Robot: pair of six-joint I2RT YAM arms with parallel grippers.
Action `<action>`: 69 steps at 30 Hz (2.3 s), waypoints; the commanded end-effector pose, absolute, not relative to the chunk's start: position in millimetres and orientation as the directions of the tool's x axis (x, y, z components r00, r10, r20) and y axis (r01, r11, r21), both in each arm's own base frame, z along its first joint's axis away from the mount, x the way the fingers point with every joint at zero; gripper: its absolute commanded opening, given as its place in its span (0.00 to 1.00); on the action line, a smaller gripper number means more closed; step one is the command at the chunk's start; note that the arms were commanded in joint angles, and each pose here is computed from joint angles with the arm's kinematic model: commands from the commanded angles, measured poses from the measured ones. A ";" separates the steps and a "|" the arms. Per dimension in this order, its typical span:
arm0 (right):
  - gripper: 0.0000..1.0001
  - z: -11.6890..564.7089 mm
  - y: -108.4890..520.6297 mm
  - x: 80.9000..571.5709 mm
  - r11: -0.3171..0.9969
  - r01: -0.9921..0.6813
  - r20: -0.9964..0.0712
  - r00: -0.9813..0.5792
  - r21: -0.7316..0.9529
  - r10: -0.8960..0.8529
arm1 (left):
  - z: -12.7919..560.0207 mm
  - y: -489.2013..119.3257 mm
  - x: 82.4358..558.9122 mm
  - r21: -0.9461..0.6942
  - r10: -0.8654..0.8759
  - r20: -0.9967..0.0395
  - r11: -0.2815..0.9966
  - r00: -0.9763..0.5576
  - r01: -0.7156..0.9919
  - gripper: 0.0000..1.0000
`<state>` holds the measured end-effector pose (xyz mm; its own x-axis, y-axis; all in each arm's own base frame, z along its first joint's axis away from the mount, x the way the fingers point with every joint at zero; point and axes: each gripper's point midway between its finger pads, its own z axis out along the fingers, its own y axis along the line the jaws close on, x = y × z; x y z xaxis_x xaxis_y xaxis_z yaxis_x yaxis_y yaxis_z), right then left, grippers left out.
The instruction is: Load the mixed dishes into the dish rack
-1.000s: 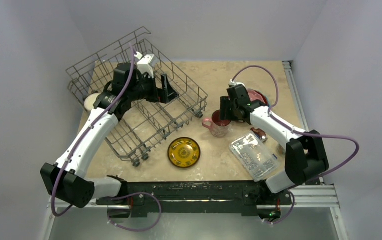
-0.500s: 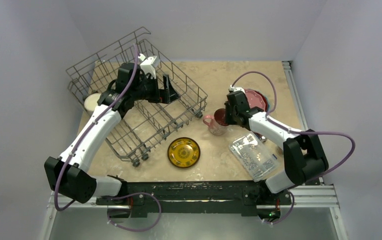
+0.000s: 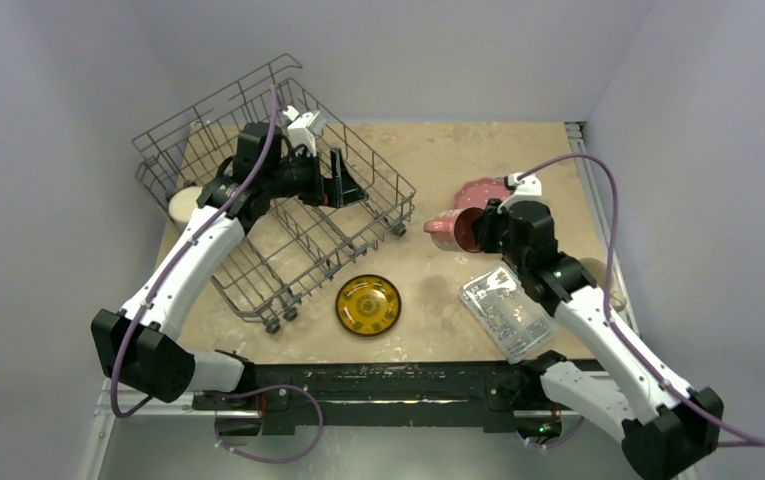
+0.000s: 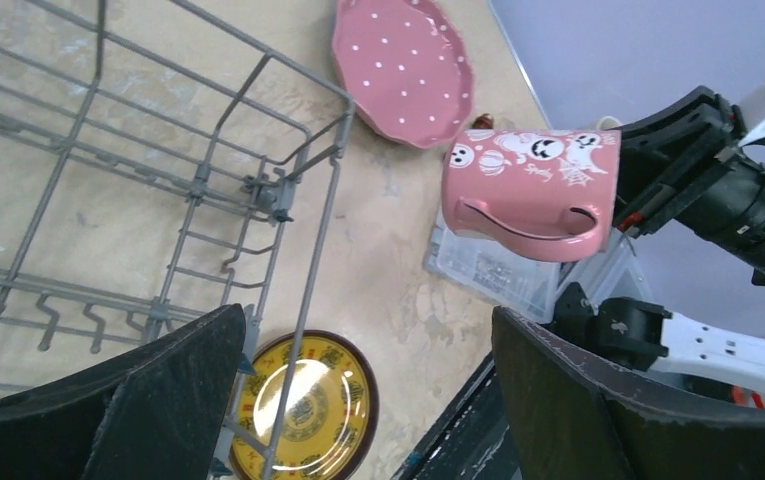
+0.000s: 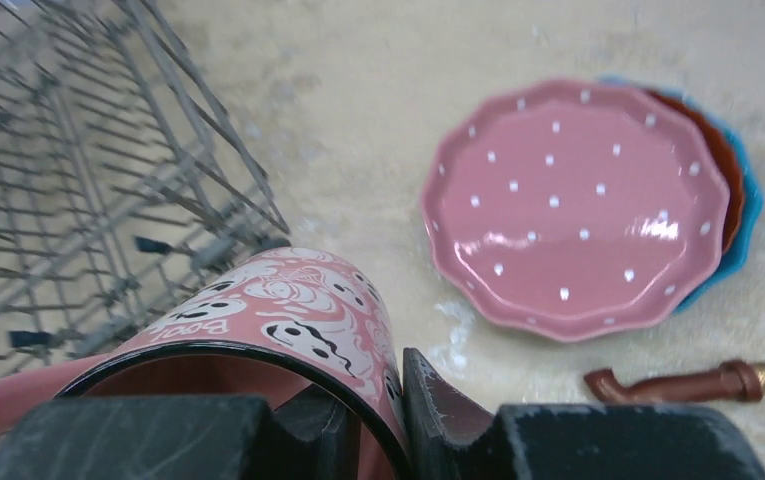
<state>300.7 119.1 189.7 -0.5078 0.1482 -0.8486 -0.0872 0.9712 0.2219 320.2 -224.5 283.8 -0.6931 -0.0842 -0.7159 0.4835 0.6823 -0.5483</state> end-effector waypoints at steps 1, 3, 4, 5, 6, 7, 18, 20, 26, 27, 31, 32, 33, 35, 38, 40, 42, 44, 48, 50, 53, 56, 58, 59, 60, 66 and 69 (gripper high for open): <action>0.00 288.7 122.7 301.4 0.935 -0.192 -0.936 -0.252 0.297 0.245 | 318.0 -246.8 310.1 -0.610 -0.115 -0.741 0.527 -0.662 0.592 0.92; 0.00 303.8 119.8 294.9 0.929 -0.208 -0.943 -0.205 0.305 0.264 | 326.7 -255.5 302.8 -0.637 -0.113 -0.737 0.447 -0.667 0.628 0.92; 0.00 308.6 119.5 291.3 0.922 -0.219 -0.941 -0.185 0.320 0.282 | 329.7 -259.3 299.1 -0.646 -0.110 -0.735 0.412 -0.669 0.642 0.88; 0.00 313.3 120.6 288.1 0.911 -0.236 -0.938 -0.165 0.338 0.305 | 333.4 -261.8 296.2 -0.649 -0.109 -0.738 0.384 -0.665 0.657 0.84; 0.00 318.3 122.2 285.6 0.898 -0.255 -0.933 -0.143 0.358 0.331 | 336.7 -263.4 293.2 -0.644 -0.102 -0.746 0.362 -0.658 0.674 0.83; 0.00 321.1 125.2 284.8 0.884 -0.272 -0.925 -0.132 0.380 0.356 | 340.2 -264.1 289.7 -0.636 -0.092 -0.755 0.344 -0.649 0.691 0.83; 0.00 376.8 179.0 255.4 0.691 -0.644 -0.913 -0.029 0.328 0.407 | 354.1 -253.6 210.2 -0.719 -0.144 -0.692 0.223 -0.707 0.658 0.85; 0.00 381.9 184.6 249.4 0.651 -0.686 -0.901 -0.018 0.327 0.434 | 360.8 -247.4 195.4 -0.757 -0.210 -0.654 0.198 -0.727 0.623 0.87; 0.00 390.1 206.9 236.7 0.487 -0.800 -0.847 -0.047 0.349 0.530 | 350.7 -241.3 180.2 -0.902 -0.336 -0.429 0.113 -0.839 0.416 0.89; 0.00 391.8 210.1 237.5 0.472 -0.809 -0.842 -0.049 0.349 0.538 | 346.3 -241.1 179.3 -0.922 -0.348 -0.386 0.104 -0.854 0.374 0.91; 0.00 393.9 227.4 241.4 0.445 -0.832 -0.842 -0.046 0.330 0.538 | 344.0 -243.0 175.8 -0.966 -0.401 -0.243 0.015 -0.883 0.259 0.95; 0.00 394.9 232.9 240.3 0.438 -0.838 -0.840 -0.043 0.325 0.541 | 343.3 -245.0 174.7 -0.977 -0.408 -0.190 -0.014 -0.893 0.214 0.95; 0.00 396.6 237.3 239.8 0.437 -0.840 -0.837 -0.035 0.321 0.546 | 343.2 -247.5 174.4 -0.982 -0.412 -0.158 -0.028 -0.897 0.186 0.95; 0.00 400.3 249.8 235.5 0.432 -0.849 -0.836 -0.020 0.304 0.549 | 344.8 -255.3 171.6 -0.990 -0.396 -0.109 -0.043 -0.912 0.137 0.95; 0.00 404.4 268.1 230.3 0.414 -0.860 -0.831 -0.020 0.297 0.555 | 350.5 -271.8 161.5 -0.993 -0.336 -0.075 -0.061 -0.939 0.101 0.89; 0.00 405.1 274.5 229.5 0.397 -0.867 -0.825 -0.029 0.301 0.564 | 354.2 -281.0 155.4 -0.993 -0.312 -0.056 -0.082 -0.948 0.085 0.87; 0.00 404.4 281.2 229.2 0.383 -0.874 -0.828 -0.038 0.300 0.560 | 362.9 -286.9 150.7 -0.987 -0.304 -0.059 -0.123 -0.951 0.101 0.84; 0.00 403.3 286.6 227.9 0.373 -0.879 -0.830 -0.047 0.299 0.555 | 366.6 -291.4 145.9 -0.985 -0.299 -0.051 -0.141 -0.953 0.097 0.77; 0.00 398.0 291.3 230.0 0.407 -0.874 -0.848 -0.011 0.265 0.529 | 369.7 -295.5 139.7 -0.984 -0.284 -0.026 -0.161 -0.959 0.075 0.64; 0.00 393.2 290.7 233.5 0.433 -0.866 -0.859 0.009 0.250 0.512 | 372.7 -294.3 138.6 -0.982 -0.287 -0.020 -0.176 -0.958 0.073 0.60; 0.00 389.0 289.7 238.0 0.461 -0.855 -0.868 0.026 0.238 0.497 | 379.3 -290.7 137.4 -0.978 -0.299 -0.020 -0.192 -0.954 0.081 0.51; 0.00 387.5 295.2 235.6 0.444 -0.867 -0.875 0.019 0.226 0.483 | 387.6 -289.7 138.0 -0.975 -0.310 -0.035 -0.199 -0.950 0.100 0.45; 0.00 388.0 297.1 232.2 0.433 -0.874 -0.874 0.020 0.220 0.485 | 390.1 -290.4 139.8 -0.975 -0.315 -0.035 -0.198 -0.949 0.102 0.40; 0.00 388.6 297.7 230.0 0.427 -0.878 -0.873 0.022 0.216 0.486 | 390.6 -290.8 141.4 -0.975 -0.320 -0.030 -0.201 -0.947 0.099 0.38; 0.00 389.1 298.8 227.2 0.421 -0.883 -0.874 0.027 0.206 0.485 | 390.9 -290.9 142.4 -0.974 -0.323 -0.027 -0.206 -0.946 0.098 0.38; 0.00 394.7 297.2 210.4 0.395 -0.910 -0.870 0.087 0.129 0.485 | 386.8 -288.9 144.3 -0.975 -0.335 0.007 -0.210 -0.942 0.067 0.47; 0.00 396.4 298.7 204.4 0.383 -0.921 -0.876 0.124 0.073 0.466 | 381.2 -288.0 143.5 -0.980 -0.335 0.028 -0.194 -0.942 0.040 0.49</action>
